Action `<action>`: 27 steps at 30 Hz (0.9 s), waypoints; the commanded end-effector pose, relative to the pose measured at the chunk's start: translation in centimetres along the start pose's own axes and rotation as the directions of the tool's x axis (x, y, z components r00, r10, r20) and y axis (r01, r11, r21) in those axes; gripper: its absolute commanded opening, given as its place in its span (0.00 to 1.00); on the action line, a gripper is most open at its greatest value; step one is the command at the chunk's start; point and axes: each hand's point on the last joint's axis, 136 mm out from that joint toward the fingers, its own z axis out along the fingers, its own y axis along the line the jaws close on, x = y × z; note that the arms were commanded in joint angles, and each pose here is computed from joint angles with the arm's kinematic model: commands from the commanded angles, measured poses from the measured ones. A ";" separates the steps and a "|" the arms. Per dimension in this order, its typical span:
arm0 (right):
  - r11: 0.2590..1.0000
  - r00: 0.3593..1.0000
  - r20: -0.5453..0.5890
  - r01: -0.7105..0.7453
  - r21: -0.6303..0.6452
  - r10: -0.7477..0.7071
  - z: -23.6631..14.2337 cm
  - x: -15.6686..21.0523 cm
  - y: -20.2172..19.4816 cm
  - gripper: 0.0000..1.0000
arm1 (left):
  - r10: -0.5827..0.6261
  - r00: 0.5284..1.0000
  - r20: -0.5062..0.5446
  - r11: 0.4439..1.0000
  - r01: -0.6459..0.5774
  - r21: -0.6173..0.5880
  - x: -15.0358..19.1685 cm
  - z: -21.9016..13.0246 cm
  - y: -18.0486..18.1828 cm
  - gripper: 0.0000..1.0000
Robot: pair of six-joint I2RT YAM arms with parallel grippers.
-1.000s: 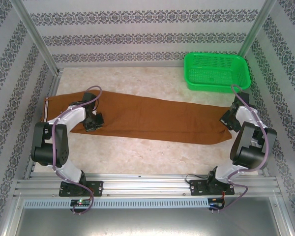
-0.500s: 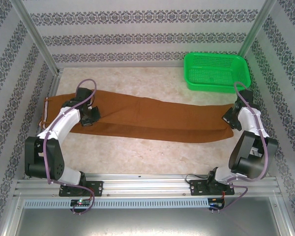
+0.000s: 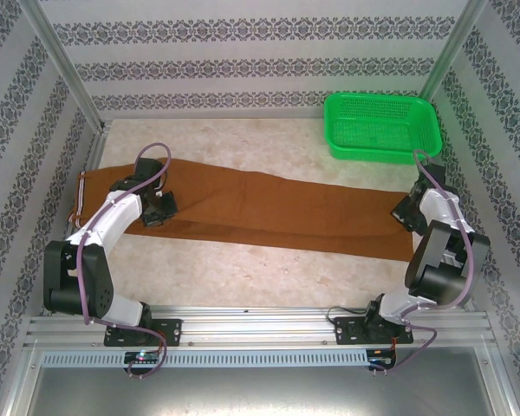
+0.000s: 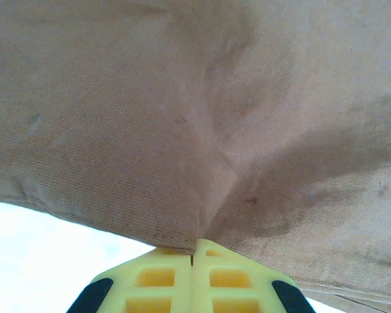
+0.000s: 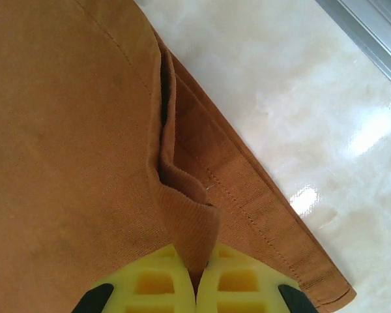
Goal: Roll up the long pants
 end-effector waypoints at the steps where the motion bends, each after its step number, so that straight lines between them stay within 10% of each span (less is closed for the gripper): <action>1: 0.999 1.000 0.019 -0.008 0.033 0.008 -0.5 0.2 -0.9 0.00 | 0.006 1.000 0.012 1.000 -0.006 -0.018 0.2 -0.1 0.3 0.00; 23: 0.997 0.984 0.174 -0.057 0.055 0.047 -5.8 2.7 -4.7 0.00 | -0.025 0.998 0.059 0.997 0.030 -0.073 0.5 -2.1 2.9 0.00; 27: 0.997 0.994 0.105 -0.047 0.062 0.041 -4.9 3.2 -4.5 0.46 | -0.018 0.999 0.035 0.997 0.021 -0.075 0.8 -1.7 3.0 0.35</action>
